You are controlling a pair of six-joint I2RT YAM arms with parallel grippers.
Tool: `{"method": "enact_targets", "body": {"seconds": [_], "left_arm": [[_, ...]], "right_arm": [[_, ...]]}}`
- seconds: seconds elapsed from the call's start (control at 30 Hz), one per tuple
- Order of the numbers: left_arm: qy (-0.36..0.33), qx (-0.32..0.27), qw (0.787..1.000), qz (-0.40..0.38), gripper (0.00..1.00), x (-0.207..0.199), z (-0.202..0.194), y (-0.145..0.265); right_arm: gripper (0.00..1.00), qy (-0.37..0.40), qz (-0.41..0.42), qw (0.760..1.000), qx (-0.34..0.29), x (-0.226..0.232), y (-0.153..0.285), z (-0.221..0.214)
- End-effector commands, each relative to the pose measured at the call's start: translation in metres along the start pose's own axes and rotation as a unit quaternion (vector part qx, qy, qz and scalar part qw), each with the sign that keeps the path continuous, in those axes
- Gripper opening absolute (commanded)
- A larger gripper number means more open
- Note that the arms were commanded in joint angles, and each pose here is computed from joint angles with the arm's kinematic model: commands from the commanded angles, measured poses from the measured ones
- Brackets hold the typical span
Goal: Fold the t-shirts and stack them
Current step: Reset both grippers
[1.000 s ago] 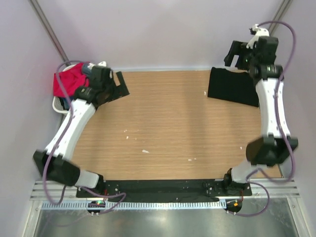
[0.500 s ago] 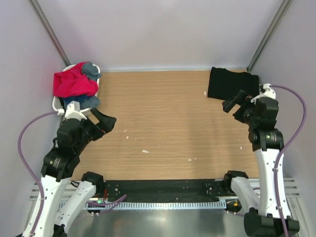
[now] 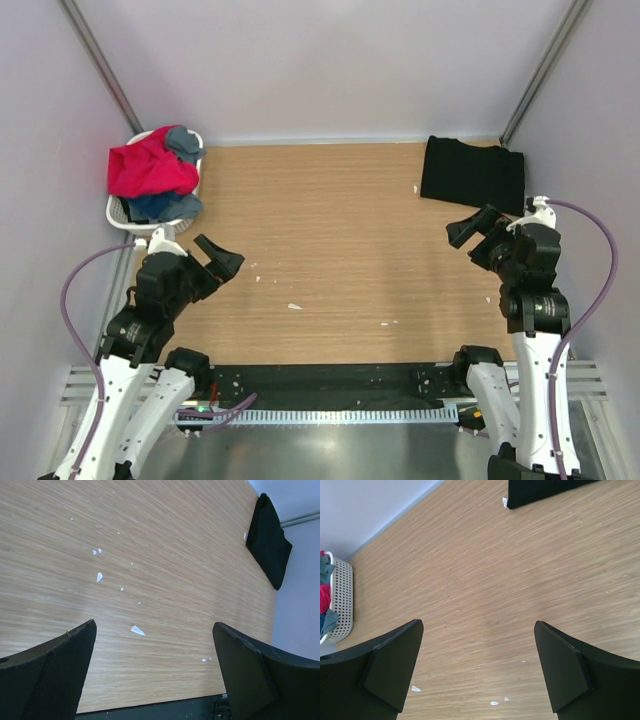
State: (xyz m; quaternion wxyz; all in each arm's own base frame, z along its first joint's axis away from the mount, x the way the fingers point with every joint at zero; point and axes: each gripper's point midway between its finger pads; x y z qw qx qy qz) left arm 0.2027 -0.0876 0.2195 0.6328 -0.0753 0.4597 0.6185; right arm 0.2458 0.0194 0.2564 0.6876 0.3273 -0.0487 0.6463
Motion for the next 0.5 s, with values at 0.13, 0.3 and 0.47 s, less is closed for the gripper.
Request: {"method": "enact_targets", "body": {"seconds": [0.13,0.3,0.47], "left_arm": [[0.014,-0.016,0.999,-0.028,1.00,-0.014,0.008,-0.004],[0.010,-0.026,0.999,-0.025,1.00,-0.012,0.012,-0.001],[0.008,-0.048,0.999,-0.015,1.00,-0.006,0.017,-0.002]], "right_arm": [[1.00,0.010,-0.010,1.000,-0.008,-0.006,0.002,-0.002],[1.00,0.009,-0.013,1.000,-0.004,-0.007,0.000,-0.002],[1.00,0.013,-0.016,1.000,-0.019,-0.006,0.002,0.006]]}}
Point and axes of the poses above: each gripper's point midway between its finger pads, its own y axis back along the fingers, its own x axis along the line the jaws close on, z = x × y, and after that the axes turned 3 degrees about y, right-handed
